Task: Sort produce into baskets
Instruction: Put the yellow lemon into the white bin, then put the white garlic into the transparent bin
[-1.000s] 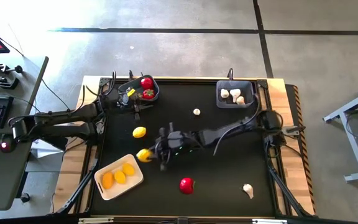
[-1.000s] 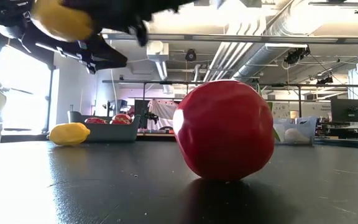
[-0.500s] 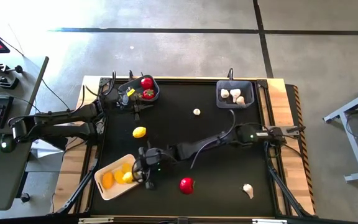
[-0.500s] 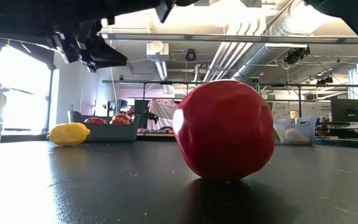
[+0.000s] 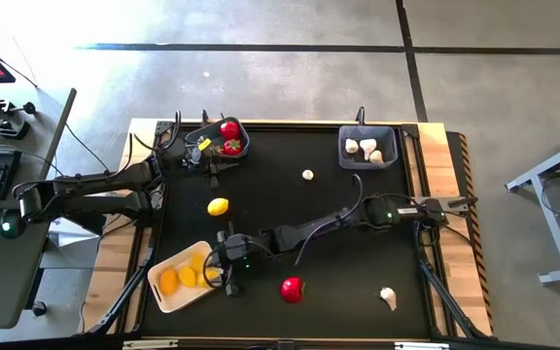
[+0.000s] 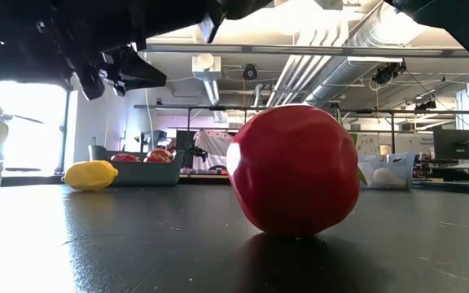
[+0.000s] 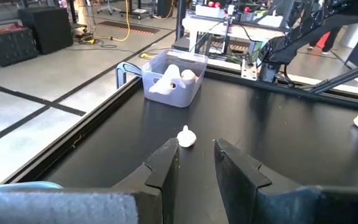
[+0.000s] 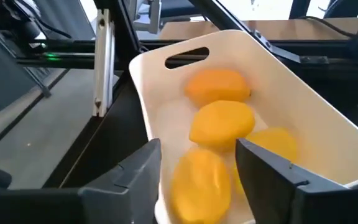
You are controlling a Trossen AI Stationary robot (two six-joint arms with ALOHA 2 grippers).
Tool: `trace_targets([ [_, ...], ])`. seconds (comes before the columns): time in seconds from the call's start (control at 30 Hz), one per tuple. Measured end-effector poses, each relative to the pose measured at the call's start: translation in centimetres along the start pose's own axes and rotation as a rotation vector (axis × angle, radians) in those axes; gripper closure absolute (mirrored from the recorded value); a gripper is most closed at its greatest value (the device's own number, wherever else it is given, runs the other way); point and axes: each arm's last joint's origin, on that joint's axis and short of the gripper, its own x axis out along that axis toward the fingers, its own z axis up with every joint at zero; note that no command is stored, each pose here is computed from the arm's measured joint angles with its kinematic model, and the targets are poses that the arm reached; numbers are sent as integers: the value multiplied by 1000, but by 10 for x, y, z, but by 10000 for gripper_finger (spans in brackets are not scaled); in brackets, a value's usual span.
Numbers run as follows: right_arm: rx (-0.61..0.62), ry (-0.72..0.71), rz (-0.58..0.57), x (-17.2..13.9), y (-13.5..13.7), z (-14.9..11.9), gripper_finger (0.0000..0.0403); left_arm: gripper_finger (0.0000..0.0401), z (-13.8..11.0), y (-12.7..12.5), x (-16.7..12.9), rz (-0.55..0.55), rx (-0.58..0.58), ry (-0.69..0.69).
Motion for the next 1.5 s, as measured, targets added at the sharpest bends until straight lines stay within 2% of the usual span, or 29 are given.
trace_targets([
  [0.2, -13, 28, -2, -3, -3, 1, 168, 297, 0, 0, 0, 1, -18, 3],
  [0.27, -29, 60, -55, -10, -3, 6, 174, 289, -1, 0, 0, 0, -19, 12],
  [0.33, -113, 91, -178, -25, -3, 18, 209, 284, -2, 0, 0, -1, -20, 20],
  [0.4, -169, 97, -274, -43, -6, 35, 273, 283, -2, 0, 0, -1, -18, 22],
  [0.47, -191, 110, -310, -57, -14, 45, 354, 284, -2, 0, 0, -1, -12, 20],
  [0.5, -193, 111, -321, -62, -19, 46, 378, 286, -2, 0, 0, -1, -11, 19],
  [0.63, -153, 146, -376, -77, -42, 25, 387, 295, -2, 0, 0, 0, -10, 18],
  [0.7, -138, 116, -399, -88, -49, 14, 398, 299, -2, 0, 0, 0, -10, 18],
  [0.87, -36, 12, -439, -128, -65, -17, 402, 306, -1, -1, 0, -3, -18, 13],
  [1.1, 182, 6, -594, -207, -89, -59, 402, 315, -2, -5, 1, -23, -43, 17],
  [1.27, 360, 12, -693, -248, -106, -84, 398, 322, -5, -8, 5, -42, -65, 44],
  [1.37, 408, 74, -784, -258, -115, -107, 378, 326, -9, -10, 9, -53, -64, 71],
  [1.5, 417, 102, -868, -262, -123, -122, 313, 332, -15, -10, 16, -50, -67, 102],
])
